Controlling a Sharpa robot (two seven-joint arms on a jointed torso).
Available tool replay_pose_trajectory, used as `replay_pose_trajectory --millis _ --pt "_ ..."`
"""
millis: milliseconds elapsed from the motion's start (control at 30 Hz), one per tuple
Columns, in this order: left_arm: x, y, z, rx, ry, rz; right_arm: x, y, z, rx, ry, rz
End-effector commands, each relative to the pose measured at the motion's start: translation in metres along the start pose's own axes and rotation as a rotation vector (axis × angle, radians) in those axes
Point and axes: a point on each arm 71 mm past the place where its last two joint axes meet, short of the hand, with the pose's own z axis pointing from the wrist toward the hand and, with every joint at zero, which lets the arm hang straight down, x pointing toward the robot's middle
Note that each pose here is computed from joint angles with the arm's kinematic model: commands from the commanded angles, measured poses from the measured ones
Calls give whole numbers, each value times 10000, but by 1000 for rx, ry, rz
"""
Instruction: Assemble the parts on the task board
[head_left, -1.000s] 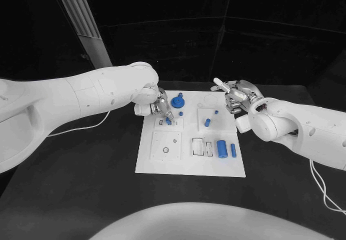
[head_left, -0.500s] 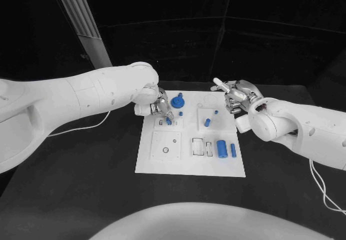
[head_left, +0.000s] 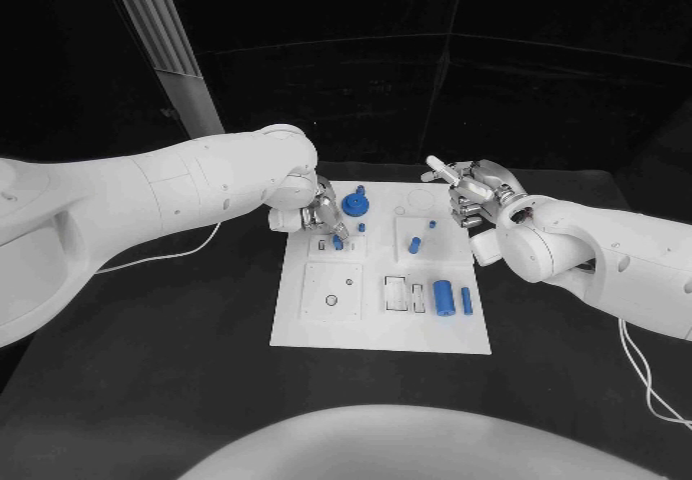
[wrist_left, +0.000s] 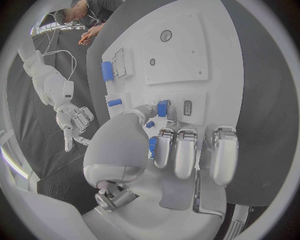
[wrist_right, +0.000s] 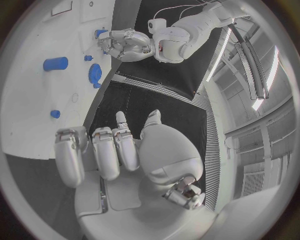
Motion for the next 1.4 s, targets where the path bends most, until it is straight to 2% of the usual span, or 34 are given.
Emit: replay_pose_trajectory --millis 33,1100,1400 --pt "38 13 17 -21 24 15 8 19 1 -10 6 -1" --pt "45 6 21 -19 22 14 9 18 0 -9 7 -1" --pt "32 11 20 -21 -3 15 5 17 -2 -9 6 -1"
